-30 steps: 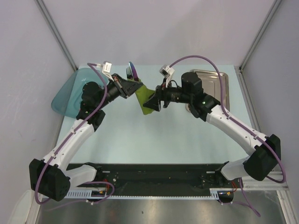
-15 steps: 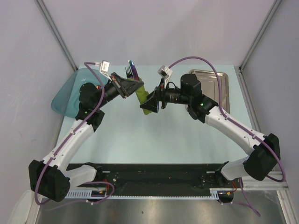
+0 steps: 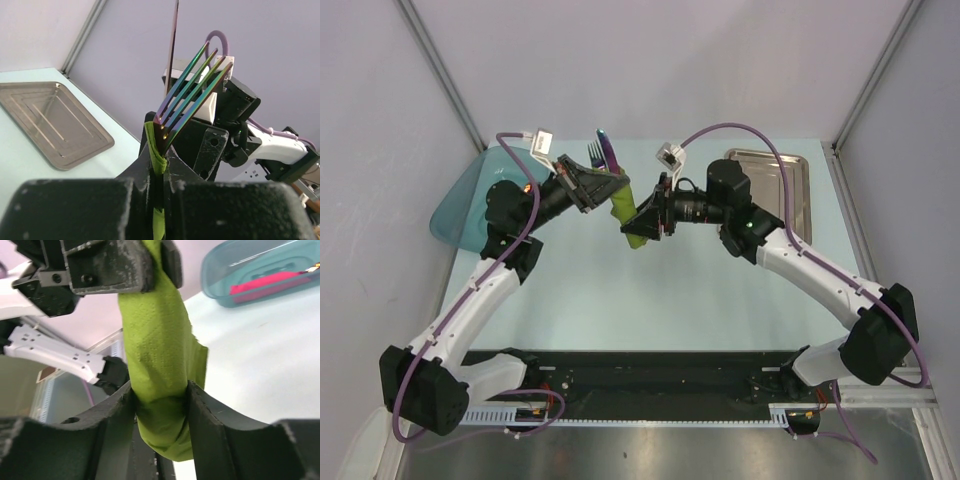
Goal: Place the utensils on the paper napkin and roll it up
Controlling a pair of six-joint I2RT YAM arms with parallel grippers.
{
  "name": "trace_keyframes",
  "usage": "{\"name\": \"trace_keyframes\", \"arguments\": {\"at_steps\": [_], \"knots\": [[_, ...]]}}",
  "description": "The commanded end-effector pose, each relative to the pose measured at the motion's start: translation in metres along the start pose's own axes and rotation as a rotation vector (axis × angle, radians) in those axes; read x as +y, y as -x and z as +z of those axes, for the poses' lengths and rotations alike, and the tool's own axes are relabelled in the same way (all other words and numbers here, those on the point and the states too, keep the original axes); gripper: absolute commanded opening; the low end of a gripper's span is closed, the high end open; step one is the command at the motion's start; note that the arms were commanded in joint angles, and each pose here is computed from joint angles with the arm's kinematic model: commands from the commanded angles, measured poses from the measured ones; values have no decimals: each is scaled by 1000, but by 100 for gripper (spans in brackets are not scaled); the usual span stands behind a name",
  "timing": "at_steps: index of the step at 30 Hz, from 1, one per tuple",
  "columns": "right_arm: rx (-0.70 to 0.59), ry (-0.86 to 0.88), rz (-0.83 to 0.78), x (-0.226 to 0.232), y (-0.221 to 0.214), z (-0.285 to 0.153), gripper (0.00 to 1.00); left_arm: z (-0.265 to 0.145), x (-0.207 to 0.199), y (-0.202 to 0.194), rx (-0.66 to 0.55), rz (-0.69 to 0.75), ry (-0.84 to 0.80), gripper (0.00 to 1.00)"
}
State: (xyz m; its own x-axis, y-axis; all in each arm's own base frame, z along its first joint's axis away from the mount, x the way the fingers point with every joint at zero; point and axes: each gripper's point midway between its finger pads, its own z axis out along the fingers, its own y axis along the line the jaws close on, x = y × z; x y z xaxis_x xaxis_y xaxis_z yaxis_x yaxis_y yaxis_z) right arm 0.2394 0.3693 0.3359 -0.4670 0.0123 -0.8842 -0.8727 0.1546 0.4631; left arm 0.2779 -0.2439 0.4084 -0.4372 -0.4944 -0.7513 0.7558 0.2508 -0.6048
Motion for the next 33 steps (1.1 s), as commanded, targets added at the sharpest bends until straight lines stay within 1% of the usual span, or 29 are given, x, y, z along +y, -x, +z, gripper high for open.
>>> {"name": "trace_keyframes", "arguments": {"at_steps": [1,3,5,8,9,10,11,13,16,17,18,19,20,21,22,23,24,27,29,33], "knots": [[13,161,24,39,-4,0,45,0,-40,26,-77,76,-116,0],[18,184,60,45,-5,-2,42,0,-40,28,-81,78,-119,0],[8,199,61,50,-2,-2,39,0,-41,28,-80,80,-123,0],[5,200,70,51,1,-3,27,0,-40,28,-82,80,-122,0],[4,186,77,50,1,-3,13,0,-40,27,-81,81,-123,0],[3,177,79,48,2,-3,5,1,-38,27,-79,81,-118,0],[2,165,85,46,2,-3,0,1,-39,27,-77,83,-118,0],[-12,123,87,40,7,-3,0,1,-33,26,-76,73,-91,0],[-44,69,73,32,18,-4,0,-1,-22,21,-55,57,-43,28],[-58,43,68,28,23,-5,0,-3,-18,18,-49,59,-32,51],[-61,33,63,27,26,-6,0,-7,-8,13,-37,51,1,59],[-76,28,53,28,32,-8,0,-11,-7,13,-37,62,12,68],[-87,14,54,25,34,-9,0,-14,-3,13,-37,64,26,73],[-101,8,53,25,39,-11,0,-19,8,9,-30,50,64,82],[-111,7,49,25,42,-12,0,-23,10,8,-31,53,80,85],[-121,2,45,26,45,-13,0,-26,15,6,-27,46,94,86],[-134,2,40,27,48,-13,0,-29,23,-2,-11,32,117,86],[-152,15,43,32,53,-13,0,-33,28,-13,2,20,121,86],[-159,11,44,30,54,-11,0,-32,27,-17,12,-1,112,86],[-165,21,55,32,57,-8,0,-25,11,-22,24,-14,46,84]]}}
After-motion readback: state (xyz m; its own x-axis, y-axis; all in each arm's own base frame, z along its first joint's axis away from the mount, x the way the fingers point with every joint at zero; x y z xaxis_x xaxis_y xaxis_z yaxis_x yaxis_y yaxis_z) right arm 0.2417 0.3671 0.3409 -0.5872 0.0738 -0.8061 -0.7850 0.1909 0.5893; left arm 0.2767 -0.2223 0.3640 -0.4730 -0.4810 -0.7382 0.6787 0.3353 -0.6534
